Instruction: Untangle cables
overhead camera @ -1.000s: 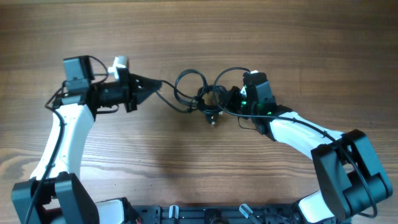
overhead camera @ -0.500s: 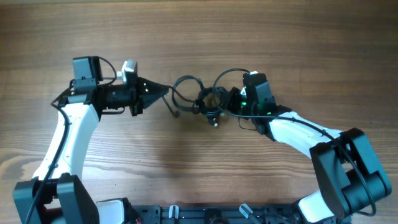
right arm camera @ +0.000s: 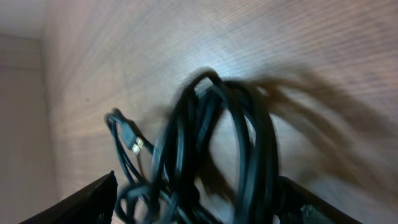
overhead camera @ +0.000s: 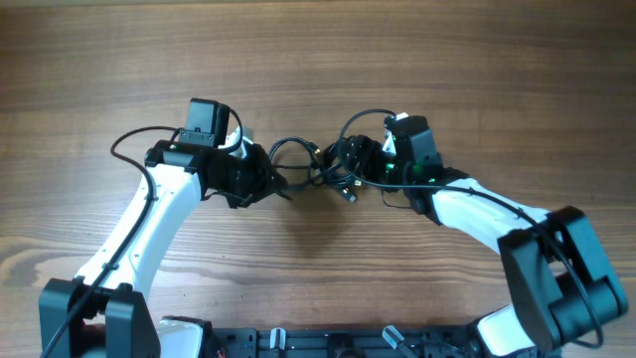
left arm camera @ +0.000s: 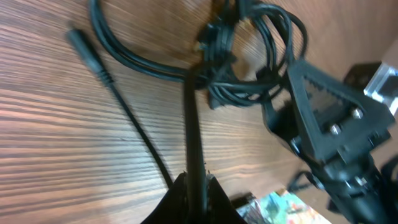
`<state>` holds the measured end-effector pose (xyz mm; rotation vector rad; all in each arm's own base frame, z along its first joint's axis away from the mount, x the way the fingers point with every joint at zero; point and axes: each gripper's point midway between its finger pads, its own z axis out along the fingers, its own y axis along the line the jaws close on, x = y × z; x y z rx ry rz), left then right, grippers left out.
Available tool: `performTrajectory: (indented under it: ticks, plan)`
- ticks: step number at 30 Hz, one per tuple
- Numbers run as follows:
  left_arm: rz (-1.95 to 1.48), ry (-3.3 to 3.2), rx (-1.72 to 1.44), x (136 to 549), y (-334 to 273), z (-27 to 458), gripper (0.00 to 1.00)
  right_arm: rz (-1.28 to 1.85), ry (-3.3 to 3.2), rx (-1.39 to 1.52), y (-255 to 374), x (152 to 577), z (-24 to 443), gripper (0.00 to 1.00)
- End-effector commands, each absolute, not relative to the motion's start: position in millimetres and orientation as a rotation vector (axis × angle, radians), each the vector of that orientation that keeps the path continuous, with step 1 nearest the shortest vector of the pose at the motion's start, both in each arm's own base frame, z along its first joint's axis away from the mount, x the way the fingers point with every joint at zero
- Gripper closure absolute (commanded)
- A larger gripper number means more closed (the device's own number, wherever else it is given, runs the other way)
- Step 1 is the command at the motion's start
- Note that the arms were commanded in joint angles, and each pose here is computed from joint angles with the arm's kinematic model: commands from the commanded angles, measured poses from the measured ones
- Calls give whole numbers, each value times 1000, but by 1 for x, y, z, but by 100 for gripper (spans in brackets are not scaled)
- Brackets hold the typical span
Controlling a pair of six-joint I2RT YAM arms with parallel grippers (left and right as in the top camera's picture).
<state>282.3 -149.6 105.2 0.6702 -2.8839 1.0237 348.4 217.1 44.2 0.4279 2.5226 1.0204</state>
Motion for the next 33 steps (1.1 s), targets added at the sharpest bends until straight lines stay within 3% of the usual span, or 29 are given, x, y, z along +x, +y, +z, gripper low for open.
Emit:
performTrajectory:
  ticks: [1, 8, 10, 11, 12, 21, 33]
  plan:
    - [954, -2988, 661, 290, -139, 107, 89, 1075, 2472, 406, 212, 346, 79, 19]
    - [887, -3031, 681, 293, -132, 102, 93, 1051, 2454, 331, 202, 330, 118, 32]
    - [892, -3034, 680, 294, -132, 103, 94, 1070, 2421, 291, 204, 329, 136, 62]
    - [894, -3036, 680, 295, -132, 103, 95, 1084, 2402, 284, 205, 330, 142, 85]
    - [897, -3038, 679, 295, -133, 103, 95, 1095, 2384, 273, 206, 331, 147, 95]
    - [903, -3044, 610, 291, -145, 104, 96, 1122, 2319, 234, 214, 343, 154, 95]
    - [937, -3068, 506, 289, -166, 107, 96, 1118, 2330, 156, 252, 355, 115, 95]
